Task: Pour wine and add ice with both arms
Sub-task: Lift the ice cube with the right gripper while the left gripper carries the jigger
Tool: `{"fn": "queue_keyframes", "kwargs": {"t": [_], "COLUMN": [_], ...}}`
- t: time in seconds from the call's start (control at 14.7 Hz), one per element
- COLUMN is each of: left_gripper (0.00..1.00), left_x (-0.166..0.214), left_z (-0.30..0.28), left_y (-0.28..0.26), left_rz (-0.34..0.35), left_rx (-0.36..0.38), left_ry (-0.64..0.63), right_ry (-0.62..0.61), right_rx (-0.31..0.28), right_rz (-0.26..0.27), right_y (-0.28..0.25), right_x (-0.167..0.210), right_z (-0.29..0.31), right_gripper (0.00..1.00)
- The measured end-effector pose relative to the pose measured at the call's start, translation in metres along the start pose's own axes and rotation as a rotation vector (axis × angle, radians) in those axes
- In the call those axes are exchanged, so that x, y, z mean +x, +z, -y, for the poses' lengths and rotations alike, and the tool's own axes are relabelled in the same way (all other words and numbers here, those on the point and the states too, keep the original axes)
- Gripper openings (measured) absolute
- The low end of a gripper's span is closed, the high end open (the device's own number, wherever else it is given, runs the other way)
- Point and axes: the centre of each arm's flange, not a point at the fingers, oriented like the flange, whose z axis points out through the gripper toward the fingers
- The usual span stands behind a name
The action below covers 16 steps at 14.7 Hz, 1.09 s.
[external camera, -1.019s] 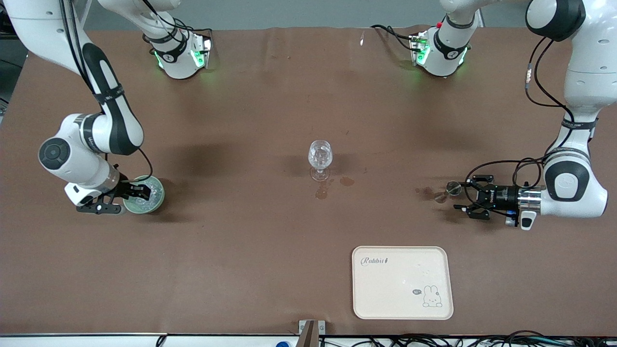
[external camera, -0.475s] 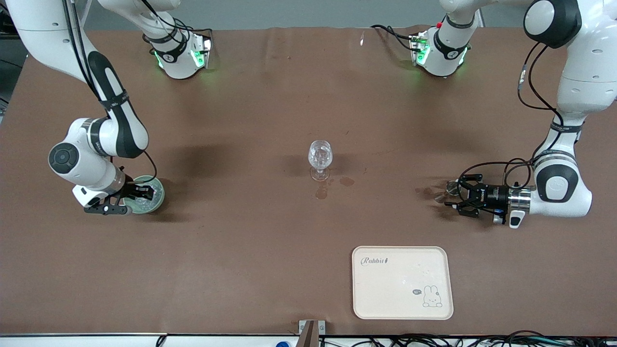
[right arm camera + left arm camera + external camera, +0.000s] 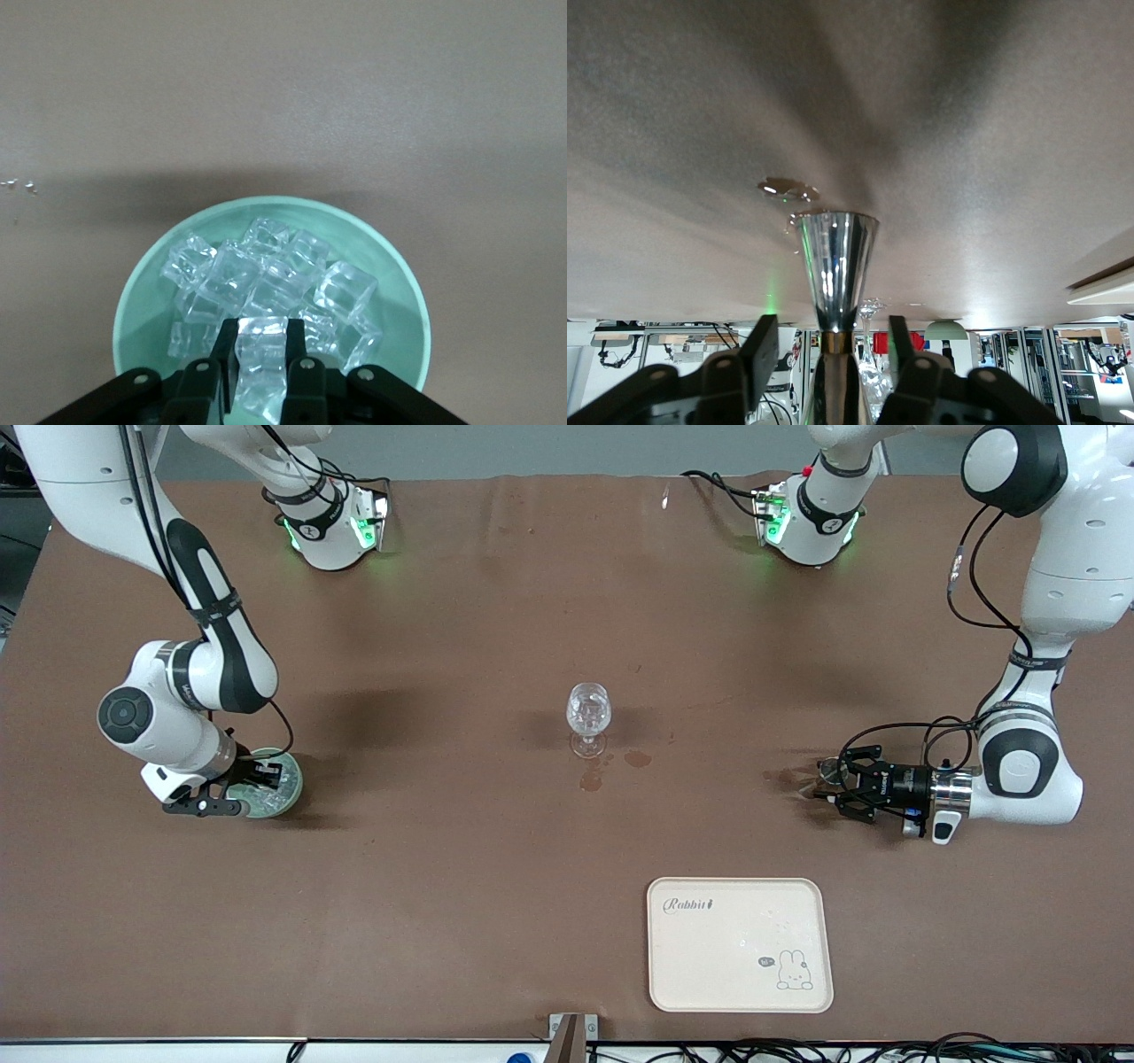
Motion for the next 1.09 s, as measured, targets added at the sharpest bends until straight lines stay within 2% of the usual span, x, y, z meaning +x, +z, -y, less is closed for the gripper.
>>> {"fn": "queue_keyframes", "kwargs": {"t": [0.07,0.14,0.27,0.41,0.61,0.82,1.09], "left_gripper": [0.54,0.46,0.24,0.21,0.21,0.21,0.21], "left_x": [0.001,0.002,0.001,0.000,-0.014,-0.065,-0.145], "left_z": [0.000,0.001,0.000,-0.003,-0.014,-0.047,-0.081], "left_y": [0.001,0.001,0.001,0.001,0.008,0.030,0.042], "left_rz": [0.001,0.003,0.010,0.020,0.037,0.074,0.076], "left_rx": [0.001,0.001,-0.011,-0.026,-0.025,-0.006,0.014], "left_ry": [-0.001,-0.002,-0.003,-0.004,0.020,0.010,-0.025], "right_ry": [-0.003,-0.004,-0.005,-0.004,0.000,0.004,0.003], "right_rx": [0.000,0.001,0.004,0.009,0.016,0.020,0.017], "right_rz": [-0.006,-0.011,-0.009,0.012,0.039,0.030,0.019], "right_y": [-0.004,-0.011,-0.034,-0.075,-0.168,-0.257,-0.333], "right_x": [0.001,0.002,0.003,0.006,0.013,0.015,-0.008], "right_z": [0.003,0.004,0.005,0.004,0.000,-0.005,-0.009], "right_gripper": [0.25,0.25,0.25,0.25,0.25,0.25,0.25]}}
